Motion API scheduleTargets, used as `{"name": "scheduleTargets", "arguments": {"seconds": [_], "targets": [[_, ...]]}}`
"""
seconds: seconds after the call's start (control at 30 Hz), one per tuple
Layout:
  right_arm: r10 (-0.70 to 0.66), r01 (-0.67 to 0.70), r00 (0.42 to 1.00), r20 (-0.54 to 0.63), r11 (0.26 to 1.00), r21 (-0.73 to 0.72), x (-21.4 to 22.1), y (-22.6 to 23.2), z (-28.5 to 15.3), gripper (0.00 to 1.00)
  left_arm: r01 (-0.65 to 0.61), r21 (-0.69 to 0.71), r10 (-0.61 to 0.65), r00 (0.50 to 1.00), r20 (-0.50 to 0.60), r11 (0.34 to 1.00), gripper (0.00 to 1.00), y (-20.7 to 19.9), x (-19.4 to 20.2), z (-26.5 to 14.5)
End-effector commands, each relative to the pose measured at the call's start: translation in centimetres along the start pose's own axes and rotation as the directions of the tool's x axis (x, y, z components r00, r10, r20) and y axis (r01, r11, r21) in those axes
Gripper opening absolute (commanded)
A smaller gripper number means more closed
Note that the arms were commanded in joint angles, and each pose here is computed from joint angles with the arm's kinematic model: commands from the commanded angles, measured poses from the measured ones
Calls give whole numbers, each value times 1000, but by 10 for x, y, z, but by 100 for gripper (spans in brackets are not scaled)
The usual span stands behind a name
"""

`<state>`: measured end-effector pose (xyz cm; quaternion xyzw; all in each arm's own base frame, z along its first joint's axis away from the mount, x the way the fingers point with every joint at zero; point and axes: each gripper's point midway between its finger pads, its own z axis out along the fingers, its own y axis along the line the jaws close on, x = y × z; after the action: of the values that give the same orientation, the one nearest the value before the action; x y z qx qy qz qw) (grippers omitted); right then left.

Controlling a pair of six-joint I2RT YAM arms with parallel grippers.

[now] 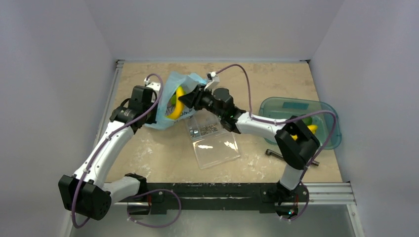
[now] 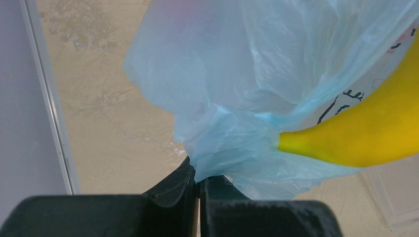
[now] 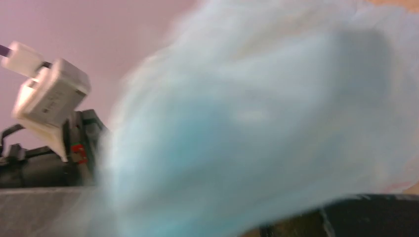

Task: Take the fake fruits out of the plastic bag
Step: Take out the fake fruit from the plastic bag, then place the fake fruit in the bin.

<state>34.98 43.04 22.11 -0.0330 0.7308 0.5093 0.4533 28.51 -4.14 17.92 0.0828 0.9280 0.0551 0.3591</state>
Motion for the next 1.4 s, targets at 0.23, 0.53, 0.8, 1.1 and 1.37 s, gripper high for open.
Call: {"name": "scheduleTargets", "arguments": {"seconds": [0.23, 0.53, 0.8, 1.1, 1.37], "targets": [[2, 15, 990, 140, 993, -119, -77, 26, -35, 0, 19, -17, -18, 998, 61, 1000, 0, 6, -11, -7], [-36, 53, 983, 179, 994, -91, -112, 33, -52, 0, 32, -60, -28, 998, 64, 998, 0, 14, -10, -9], [-92, 95, 958, 272, 995, 2, -155, 16, -98, 0, 34, -51, -31, 997, 68, 998, 0, 12, -11, -10], [-143, -15, 848, 511, 956, 293, -210, -60, -200, 0, 31, -19, -29, 997, 72, 999, 0, 7, -11, -12], [-288, -267, 710, 643, 734, 624, -210, -133, -308, 0, 19, 20, -21, 997, 72, 1000, 0, 1, -11, -13]]}}
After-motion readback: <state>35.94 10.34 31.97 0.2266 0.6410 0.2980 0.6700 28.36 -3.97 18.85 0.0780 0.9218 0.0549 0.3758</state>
